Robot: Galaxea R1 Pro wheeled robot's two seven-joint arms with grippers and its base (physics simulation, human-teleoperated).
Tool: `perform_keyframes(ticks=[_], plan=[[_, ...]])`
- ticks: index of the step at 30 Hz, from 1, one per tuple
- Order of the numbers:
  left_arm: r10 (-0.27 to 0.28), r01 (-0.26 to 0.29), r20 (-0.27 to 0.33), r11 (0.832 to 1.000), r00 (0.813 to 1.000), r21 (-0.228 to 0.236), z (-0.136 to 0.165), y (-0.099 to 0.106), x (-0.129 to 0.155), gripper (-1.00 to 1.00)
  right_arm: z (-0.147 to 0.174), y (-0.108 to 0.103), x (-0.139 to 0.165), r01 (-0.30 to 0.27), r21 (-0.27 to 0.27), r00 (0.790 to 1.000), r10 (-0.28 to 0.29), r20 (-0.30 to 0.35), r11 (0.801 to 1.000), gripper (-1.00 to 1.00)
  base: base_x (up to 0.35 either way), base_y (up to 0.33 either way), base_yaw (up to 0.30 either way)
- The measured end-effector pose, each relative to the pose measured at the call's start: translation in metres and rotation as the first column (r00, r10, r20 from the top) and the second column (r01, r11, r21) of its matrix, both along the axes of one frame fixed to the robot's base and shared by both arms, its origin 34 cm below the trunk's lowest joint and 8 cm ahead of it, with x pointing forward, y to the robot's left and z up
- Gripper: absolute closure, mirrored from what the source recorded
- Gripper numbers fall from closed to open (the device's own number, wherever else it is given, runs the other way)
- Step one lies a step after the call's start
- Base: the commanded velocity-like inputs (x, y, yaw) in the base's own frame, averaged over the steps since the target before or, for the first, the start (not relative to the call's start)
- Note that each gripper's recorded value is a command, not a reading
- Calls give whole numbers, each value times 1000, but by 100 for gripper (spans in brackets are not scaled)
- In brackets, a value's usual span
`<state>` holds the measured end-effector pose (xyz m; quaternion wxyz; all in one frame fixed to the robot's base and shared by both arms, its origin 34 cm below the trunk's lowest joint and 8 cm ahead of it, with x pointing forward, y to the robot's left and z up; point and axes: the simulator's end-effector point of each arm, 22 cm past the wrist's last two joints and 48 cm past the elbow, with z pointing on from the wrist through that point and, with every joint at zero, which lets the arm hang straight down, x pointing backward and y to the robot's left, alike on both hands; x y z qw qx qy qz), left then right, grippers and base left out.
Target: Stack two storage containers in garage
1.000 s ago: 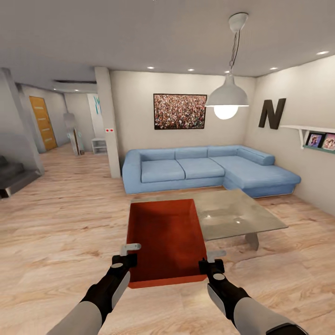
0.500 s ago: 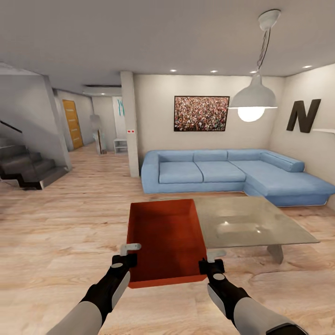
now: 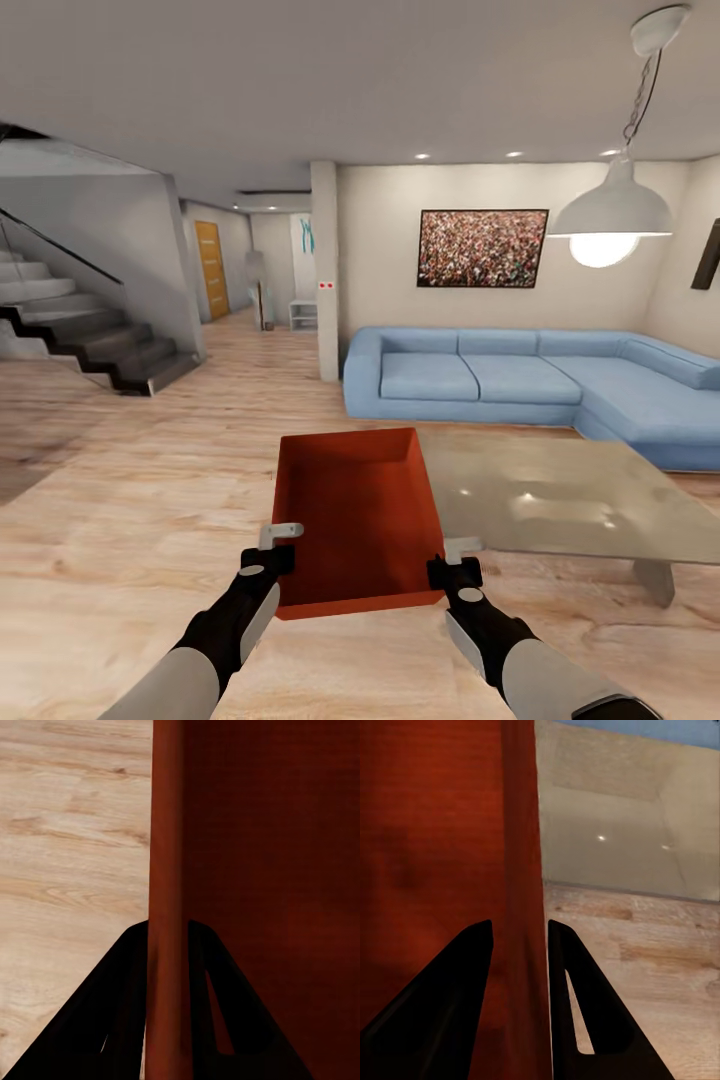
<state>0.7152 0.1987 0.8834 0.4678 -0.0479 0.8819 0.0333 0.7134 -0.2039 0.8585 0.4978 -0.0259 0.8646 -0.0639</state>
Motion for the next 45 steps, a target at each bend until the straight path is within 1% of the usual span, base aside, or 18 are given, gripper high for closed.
perform_keyframes(ticks=[4, 11, 15, 45], plan=[[0, 0, 3, 1000, 1000, 0, 2, 0, 0, 100, 2, 0, 0, 0, 0, 1000, 0, 3, 1000, 100, 0, 0, 250], [0, 0, 4, 1000, 1000, 0, 2, 0, 0, 100, 2, 0, 0, 0, 0, 1000, 0, 4, 1000, 100, 0, 0, 51], [0, 0, 3, 1000, 1000, 0, 2, 0, 0, 100, 2, 0, 0, 0, 0, 1000, 0, 3, 1000, 100, 0, 0, 214], [0, 0, 3, 1000, 1000, 0, 2, 0, 0, 100, 2, 0, 0, 0, 0, 1000, 0, 3, 1000, 100, 0, 0, 292]])
